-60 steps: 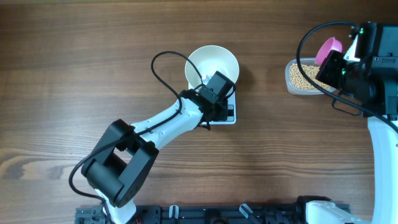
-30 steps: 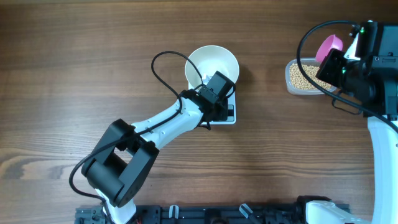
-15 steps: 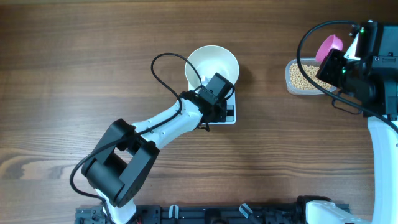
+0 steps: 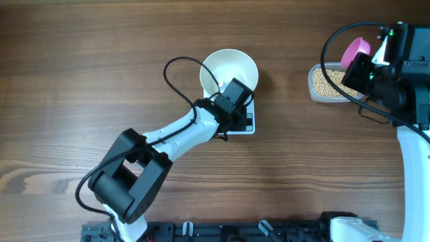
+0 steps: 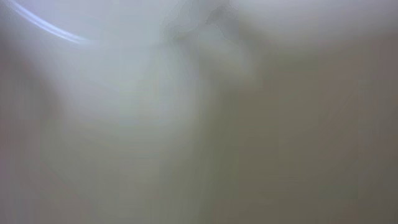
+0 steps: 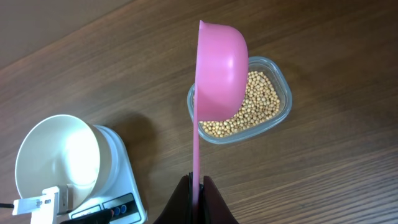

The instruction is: Scoop item into bowl and weigh 150g on scale

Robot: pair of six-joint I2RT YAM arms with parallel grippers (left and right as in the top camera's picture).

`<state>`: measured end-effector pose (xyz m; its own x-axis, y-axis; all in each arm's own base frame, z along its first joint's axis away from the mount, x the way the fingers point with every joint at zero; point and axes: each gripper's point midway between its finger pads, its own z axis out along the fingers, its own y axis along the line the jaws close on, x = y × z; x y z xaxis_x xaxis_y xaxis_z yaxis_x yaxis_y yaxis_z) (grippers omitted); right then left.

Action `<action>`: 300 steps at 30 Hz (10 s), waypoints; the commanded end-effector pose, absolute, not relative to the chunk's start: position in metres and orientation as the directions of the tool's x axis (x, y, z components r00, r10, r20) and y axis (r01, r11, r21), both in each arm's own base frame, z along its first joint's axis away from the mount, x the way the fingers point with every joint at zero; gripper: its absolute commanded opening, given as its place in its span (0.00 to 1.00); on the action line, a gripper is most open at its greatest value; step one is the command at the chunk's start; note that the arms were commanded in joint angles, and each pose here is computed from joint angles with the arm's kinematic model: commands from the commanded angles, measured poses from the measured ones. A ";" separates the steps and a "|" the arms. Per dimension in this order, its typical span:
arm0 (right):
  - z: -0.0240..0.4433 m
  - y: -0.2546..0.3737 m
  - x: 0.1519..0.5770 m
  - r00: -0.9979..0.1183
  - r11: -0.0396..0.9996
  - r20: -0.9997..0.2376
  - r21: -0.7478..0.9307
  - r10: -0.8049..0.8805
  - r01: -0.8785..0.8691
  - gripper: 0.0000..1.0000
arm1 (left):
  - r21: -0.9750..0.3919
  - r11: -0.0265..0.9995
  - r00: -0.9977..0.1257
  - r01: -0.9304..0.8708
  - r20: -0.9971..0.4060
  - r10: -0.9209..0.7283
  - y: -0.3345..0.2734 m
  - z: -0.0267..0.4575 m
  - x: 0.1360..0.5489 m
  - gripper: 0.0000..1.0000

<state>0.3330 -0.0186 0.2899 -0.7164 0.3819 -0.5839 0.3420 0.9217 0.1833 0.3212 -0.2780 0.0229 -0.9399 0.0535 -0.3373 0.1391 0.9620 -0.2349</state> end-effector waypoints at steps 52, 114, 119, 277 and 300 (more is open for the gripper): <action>0.293 -0.023 0.335 -0.704 0.920 -0.598 0.171 0.382 0.354 0.04 | -0.164 0.980 -0.951 0.110 -0.305 0.055 -0.265 -0.001 0.317 0.04; 0.268 -0.017 0.335 -0.822 0.971 -0.520 -0.167 -0.232 -0.168 0.04 | -0.249 0.673 -0.500 -0.696 -0.505 -0.704 0.081 0.199 0.310 1.00; 0.252 -0.033 0.342 -0.862 0.963 -0.455 -0.236 -0.226 -0.128 0.04 | -0.244 0.673 -0.504 -0.698 -0.500 -0.704 0.081 0.196 0.311 1.00; 0.120 -0.052 0.365 -0.954 0.995 -0.288 -0.079 -0.080 -0.059 0.04 | -0.244 0.673 -0.504 -0.698 -0.500 -0.704 0.081 0.196 0.311 1.00; 0.109 -0.027 0.355 -0.968 0.989 -0.248 0.128 -0.043 -0.077 0.04 | -0.244 0.673 -0.504 -0.698 -0.500 -0.704 0.081 0.196 0.311 1.00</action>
